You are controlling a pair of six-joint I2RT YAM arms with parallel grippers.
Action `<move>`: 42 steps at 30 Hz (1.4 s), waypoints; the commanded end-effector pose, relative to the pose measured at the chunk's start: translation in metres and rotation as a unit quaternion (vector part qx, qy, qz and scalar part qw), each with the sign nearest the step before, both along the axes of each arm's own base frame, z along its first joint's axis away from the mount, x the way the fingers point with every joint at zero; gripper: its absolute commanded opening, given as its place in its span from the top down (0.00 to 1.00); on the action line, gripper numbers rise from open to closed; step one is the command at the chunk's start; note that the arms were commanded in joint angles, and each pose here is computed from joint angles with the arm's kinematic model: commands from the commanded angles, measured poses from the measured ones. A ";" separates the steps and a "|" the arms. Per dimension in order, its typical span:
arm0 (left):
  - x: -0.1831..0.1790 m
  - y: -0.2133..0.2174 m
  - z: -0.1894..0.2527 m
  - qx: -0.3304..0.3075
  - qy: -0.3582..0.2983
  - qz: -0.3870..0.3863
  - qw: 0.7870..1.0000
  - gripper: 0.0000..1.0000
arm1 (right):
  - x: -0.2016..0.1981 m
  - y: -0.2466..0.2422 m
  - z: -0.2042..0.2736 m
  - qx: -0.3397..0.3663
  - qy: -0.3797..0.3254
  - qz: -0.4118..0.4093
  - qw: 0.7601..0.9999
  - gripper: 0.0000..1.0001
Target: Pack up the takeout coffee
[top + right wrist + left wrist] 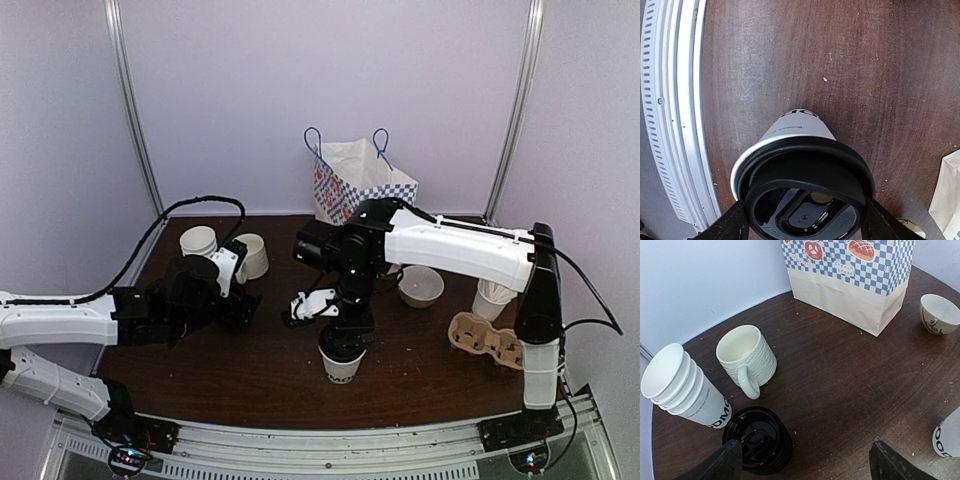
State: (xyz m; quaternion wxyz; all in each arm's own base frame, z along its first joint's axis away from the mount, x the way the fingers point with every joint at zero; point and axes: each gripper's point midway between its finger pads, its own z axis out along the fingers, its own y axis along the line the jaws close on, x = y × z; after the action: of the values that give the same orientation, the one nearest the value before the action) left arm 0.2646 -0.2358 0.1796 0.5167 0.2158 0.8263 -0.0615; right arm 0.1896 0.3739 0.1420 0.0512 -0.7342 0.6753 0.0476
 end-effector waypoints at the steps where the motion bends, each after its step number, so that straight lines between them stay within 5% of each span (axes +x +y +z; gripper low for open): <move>1: 0.007 -0.005 0.012 -0.024 -0.011 0.002 1.000 0.08 | -0.002 -0.002 0.023 0.016 -0.024 0.006 1.000 0.25; 33: 0.009 -0.008 0.006 -0.021 -0.001 0.001 1.000 0.08 | -0.012 -0.001 -0.005 -0.013 -0.017 0.022 1.000 0.24; 42: 0.010 -0.008 0.004 -0.023 0.001 0.001 1.000 0.08 | -0.006 -0.002 0.022 0.009 -0.047 0.017 0.999 0.24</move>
State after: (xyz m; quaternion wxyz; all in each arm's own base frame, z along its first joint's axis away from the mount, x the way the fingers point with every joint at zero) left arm 0.2678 -0.2367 0.1690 0.5037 0.2204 0.8334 -0.0567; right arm 0.1837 0.3759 0.1432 0.0628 -0.7446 0.6639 0.0298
